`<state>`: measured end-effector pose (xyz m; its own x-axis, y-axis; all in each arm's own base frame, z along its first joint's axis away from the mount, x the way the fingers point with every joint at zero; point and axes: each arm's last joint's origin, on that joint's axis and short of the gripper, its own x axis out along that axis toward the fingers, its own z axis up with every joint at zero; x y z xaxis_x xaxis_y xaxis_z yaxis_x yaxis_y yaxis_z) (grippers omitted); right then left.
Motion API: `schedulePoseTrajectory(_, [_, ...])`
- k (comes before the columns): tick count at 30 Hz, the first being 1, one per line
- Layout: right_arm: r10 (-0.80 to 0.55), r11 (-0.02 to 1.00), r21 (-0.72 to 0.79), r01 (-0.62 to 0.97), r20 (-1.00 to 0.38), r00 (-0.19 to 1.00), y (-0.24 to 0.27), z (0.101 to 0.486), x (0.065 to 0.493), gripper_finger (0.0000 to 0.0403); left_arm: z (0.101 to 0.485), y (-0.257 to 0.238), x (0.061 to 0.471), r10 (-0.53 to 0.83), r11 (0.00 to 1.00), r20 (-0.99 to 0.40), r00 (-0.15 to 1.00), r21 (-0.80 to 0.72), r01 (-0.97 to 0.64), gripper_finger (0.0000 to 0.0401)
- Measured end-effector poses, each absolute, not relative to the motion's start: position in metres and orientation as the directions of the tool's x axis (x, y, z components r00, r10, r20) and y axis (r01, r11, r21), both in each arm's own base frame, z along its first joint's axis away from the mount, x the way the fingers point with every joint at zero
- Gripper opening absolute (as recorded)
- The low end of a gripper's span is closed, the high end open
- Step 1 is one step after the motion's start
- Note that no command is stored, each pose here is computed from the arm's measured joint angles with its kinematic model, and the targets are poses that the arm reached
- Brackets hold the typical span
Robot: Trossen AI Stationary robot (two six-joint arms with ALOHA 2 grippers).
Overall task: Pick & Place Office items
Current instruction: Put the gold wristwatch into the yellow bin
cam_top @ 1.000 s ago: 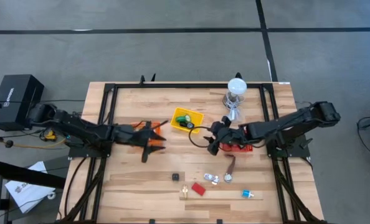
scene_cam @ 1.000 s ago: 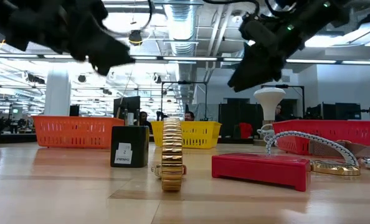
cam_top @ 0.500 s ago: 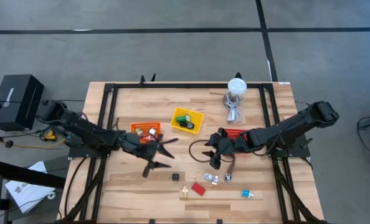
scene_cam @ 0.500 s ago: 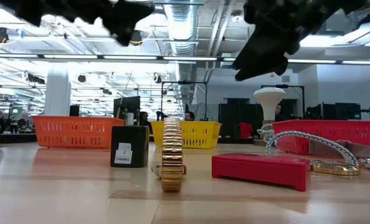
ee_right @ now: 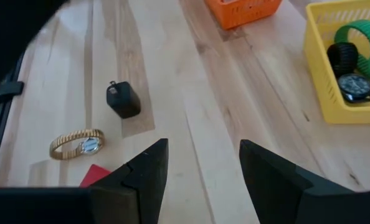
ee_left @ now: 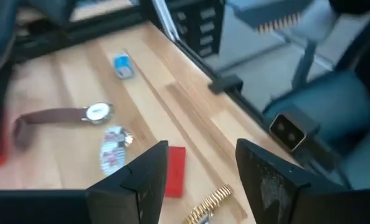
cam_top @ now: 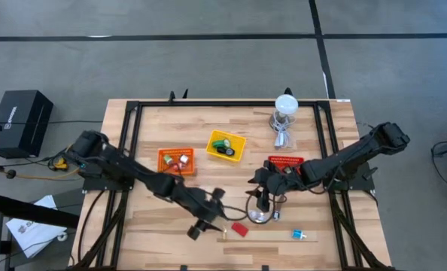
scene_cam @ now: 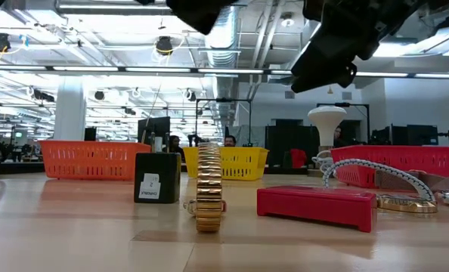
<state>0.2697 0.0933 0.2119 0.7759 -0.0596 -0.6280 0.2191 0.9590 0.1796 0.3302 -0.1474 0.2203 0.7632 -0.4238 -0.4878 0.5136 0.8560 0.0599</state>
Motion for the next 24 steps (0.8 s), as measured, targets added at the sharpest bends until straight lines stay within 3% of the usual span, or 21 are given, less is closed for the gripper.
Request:
schedulePoseTrajectory(6, [-0.061, 0.958, 0.182, 0.221, -0.625, 0.778, 0.093, 0.212, 0.270, 0.0189, 0.192, -0.164, 0.349, -0.439, 0.771, -0.574, 0.691, 0.154, 0.617, 0.0199])
schedulePoseTrajectory(14, [-0.068, 0.969, 0.141, 0.202, -0.636, 0.768, 0.092, 0.211, 0.269, 0.0189, 0.158, -0.165, 0.353, -0.443, 0.718, -0.684, 0.579, 0.116, 0.687, 0.0242])
schedulePoseTrajectory(24, [-0.090, 0.970, 0.112, 0.214, -0.653, 0.752, 0.086, 0.209, 0.269, 0.0189, 0.128, -0.158, 0.361, -0.402, 0.675, -0.737, 0.543, 0.163, 0.720, 0.0225])
